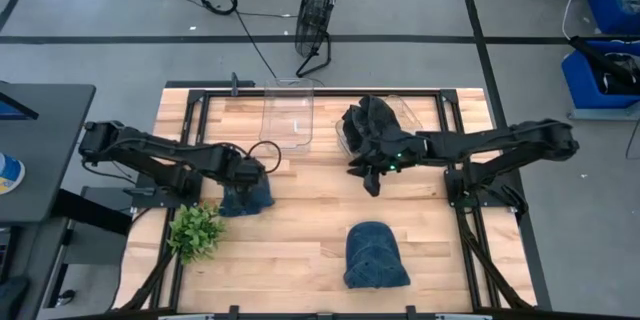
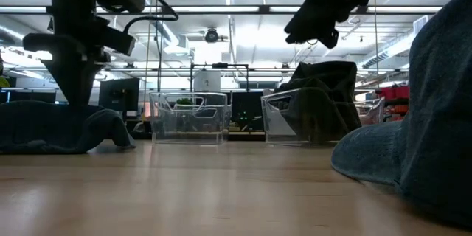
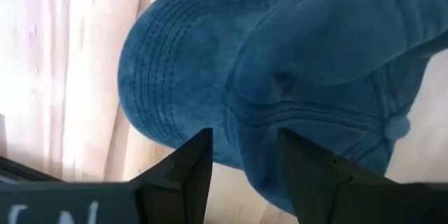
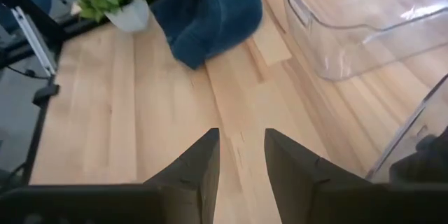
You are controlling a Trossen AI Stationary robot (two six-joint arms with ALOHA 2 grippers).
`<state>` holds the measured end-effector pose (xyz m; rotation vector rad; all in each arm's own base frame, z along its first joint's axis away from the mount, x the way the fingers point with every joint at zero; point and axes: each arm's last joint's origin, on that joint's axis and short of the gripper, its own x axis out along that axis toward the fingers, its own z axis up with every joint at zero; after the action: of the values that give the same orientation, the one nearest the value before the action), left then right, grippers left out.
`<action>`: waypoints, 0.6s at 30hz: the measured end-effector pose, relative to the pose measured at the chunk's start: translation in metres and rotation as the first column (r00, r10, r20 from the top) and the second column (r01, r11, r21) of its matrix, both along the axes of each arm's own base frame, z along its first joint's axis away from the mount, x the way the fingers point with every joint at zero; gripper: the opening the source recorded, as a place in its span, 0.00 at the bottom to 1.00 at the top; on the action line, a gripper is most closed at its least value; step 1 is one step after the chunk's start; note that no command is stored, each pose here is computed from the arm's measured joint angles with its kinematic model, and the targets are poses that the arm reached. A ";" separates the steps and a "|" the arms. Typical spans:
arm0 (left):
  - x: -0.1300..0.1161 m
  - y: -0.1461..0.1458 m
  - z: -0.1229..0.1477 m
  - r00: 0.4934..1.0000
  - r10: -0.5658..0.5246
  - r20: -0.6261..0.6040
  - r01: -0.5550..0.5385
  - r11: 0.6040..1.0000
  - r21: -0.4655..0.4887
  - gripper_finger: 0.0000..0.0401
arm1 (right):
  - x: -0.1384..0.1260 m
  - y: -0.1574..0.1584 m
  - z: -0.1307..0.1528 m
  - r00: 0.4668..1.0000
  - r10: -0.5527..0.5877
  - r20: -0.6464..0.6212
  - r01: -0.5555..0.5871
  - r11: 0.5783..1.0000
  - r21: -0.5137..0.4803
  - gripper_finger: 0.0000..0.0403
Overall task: Pick & Place hat
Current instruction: Put the top blue cap into the left transparent bin
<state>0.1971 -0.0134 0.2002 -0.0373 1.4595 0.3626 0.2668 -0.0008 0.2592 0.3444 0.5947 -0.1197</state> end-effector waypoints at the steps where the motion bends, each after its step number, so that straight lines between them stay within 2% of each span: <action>1: 0.000 0.000 0.000 1.000 0.000 0.000 0.000 1.000 0.000 0.41 | 0.001 0.000 -0.002 1.000 0.000 -0.008 0.000 1.000 0.000 0.29; 9: 0.005 0.000 0.000 0.996 -0.080 0.032 0.080 0.997 0.004 0.38 | 0.003 -0.001 -0.004 1.000 -0.002 -0.016 0.002 1.000 0.000 0.29; 18: 0.006 0.007 0.000 0.999 -0.018 0.040 0.018 1.000 -0.022 0.29 | 0.003 -0.001 -0.004 1.000 -0.002 -0.016 0.002 1.000 0.000 0.29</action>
<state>0.2026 -0.0062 0.2003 -0.0494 1.4234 0.3289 0.2696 -0.0013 0.2550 0.3442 0.6101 -0.1247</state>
